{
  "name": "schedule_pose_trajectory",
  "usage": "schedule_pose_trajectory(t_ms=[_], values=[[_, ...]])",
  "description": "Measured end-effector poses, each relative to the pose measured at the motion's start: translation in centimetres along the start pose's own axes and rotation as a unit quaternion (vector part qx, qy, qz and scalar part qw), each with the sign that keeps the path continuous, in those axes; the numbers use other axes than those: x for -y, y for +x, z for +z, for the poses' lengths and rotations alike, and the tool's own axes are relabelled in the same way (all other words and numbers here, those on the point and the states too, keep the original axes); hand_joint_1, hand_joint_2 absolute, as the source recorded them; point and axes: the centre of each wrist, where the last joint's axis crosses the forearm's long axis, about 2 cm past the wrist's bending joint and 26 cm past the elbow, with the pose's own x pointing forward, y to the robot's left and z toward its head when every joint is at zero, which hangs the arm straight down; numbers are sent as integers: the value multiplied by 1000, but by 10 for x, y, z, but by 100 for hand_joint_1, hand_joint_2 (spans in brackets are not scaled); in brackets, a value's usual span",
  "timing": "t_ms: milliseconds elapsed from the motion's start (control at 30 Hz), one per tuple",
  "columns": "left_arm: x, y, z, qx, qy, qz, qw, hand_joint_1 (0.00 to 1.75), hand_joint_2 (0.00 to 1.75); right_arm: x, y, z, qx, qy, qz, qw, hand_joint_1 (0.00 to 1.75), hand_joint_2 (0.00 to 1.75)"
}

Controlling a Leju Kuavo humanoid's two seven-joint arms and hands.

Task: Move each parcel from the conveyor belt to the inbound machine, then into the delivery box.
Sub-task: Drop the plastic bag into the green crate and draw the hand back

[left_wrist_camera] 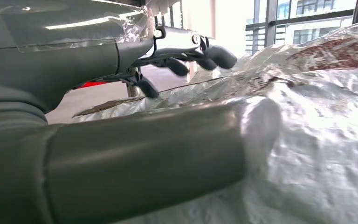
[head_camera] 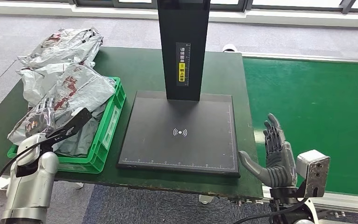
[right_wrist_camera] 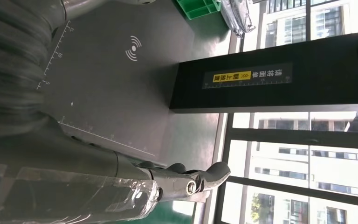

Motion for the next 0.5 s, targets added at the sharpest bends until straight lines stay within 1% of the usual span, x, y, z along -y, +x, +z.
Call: schedule_pose_trajectory(t_ms=[300,433,500], values=[[1,7,1,12,-3,10,1000,0,0,0,-1,0,-2,0,0,1000,0,175],[1,10,1,32,-8,53,998,0,0,2,-1,1,-5,-7,2,1000,0,175],[-1,13,1,56,-17,101,993,0,0,4,-2,2,-7,-13,3,1000,0,175]])
